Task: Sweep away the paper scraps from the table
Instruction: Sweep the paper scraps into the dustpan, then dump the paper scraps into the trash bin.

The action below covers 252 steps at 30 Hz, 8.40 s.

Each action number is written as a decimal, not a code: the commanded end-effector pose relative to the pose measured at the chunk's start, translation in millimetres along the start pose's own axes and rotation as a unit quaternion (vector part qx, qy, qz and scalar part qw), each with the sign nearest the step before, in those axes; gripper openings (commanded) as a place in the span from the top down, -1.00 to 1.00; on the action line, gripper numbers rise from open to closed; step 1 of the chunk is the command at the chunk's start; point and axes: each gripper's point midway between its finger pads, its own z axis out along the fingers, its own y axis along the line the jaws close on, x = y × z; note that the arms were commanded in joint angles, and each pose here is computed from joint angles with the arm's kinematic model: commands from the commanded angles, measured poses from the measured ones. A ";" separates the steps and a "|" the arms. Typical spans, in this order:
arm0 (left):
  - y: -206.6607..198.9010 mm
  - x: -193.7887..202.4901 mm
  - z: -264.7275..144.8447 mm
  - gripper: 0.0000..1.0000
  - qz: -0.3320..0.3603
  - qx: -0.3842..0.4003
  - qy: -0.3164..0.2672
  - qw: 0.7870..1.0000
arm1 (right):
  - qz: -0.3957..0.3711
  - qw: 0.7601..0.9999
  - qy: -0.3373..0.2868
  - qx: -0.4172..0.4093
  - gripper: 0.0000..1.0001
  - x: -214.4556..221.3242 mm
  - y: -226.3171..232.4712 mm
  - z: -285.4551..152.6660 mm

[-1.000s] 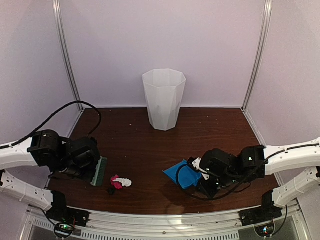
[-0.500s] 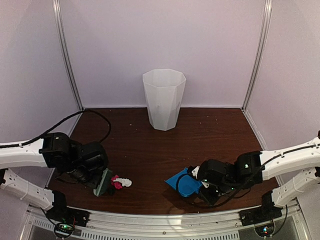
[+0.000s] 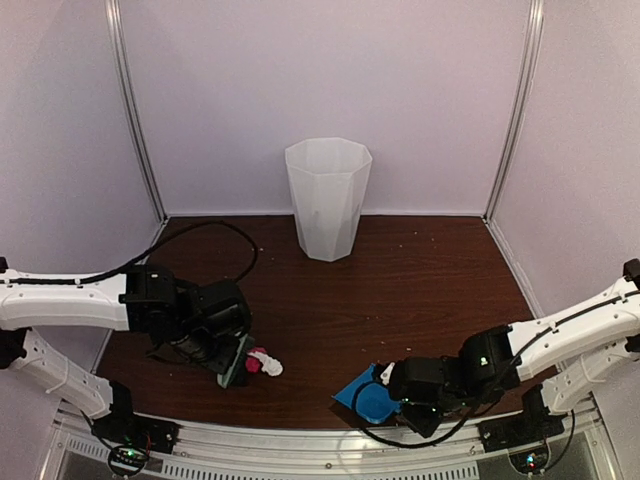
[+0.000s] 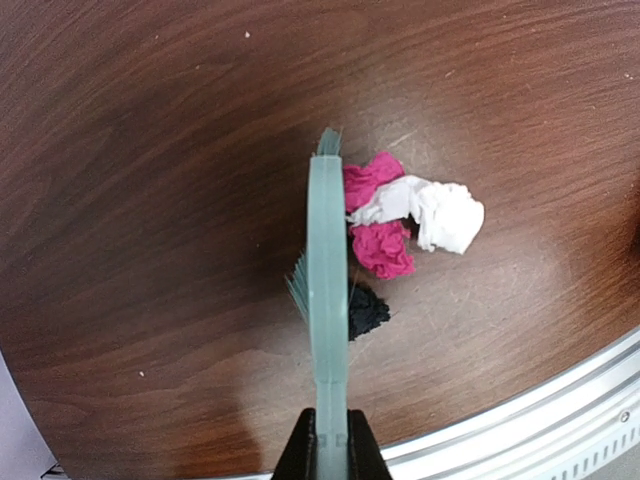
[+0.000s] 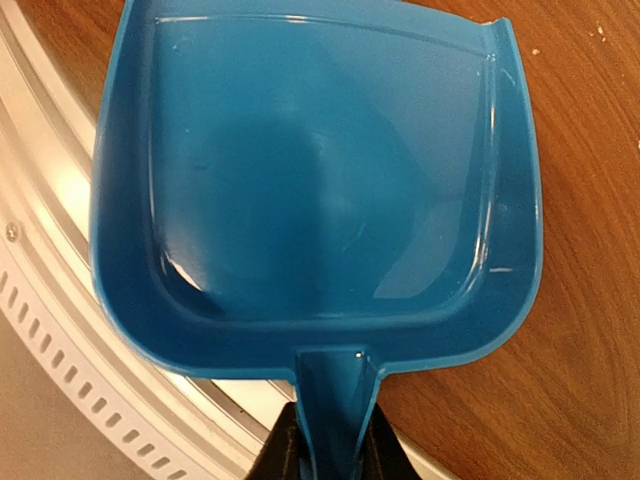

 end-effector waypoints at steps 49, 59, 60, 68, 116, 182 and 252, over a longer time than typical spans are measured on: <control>-110.4 -73.7 16.6 1.00 0.130 0.103 -0.061 0.984 | -0.106 0.987 0.079 0.091 1.00 -56.7 5.0 38.7; -120.7 -73.0 6.5 1.00 0.132 0.124 -0.069 0.981 | -0.107 0.987 0.070 0.095 1.00 -66.9 5.0 44.4; -121.6 -72.3 5.8 1.00 0.132 0.126 -0.069 0.981 | -0.105 0.988 0.067 0.096 1.00 -68.0 3.8 44.7; -130.3 -70.3 -6.1 1.00 0.133 0.143 -0.079 0.978 | -0.095 0.989 0.049 0.103 1.00 -72.5 -2.4 51.7; -119.7 -107.2 -75.5 1.00 0.099 0.173 -0.212 0.957 | -0.017 0.993 -0.109 0.048 1.00 -100.6 3.5 39.1; -114.9 -135.2 -30.2 1.00 0.138 0.149 -0.211 0.956 | 0.007 0.991 -0.109 0.079 1.00 -121.1 -44.0 51.5; 50.9 -78.0 -21.3 0.99 -0.060 -0.042 -0.276 0.958 | 0.045 0.961 -0.262 0.075 1.00 -311.8 -43.3 -131.9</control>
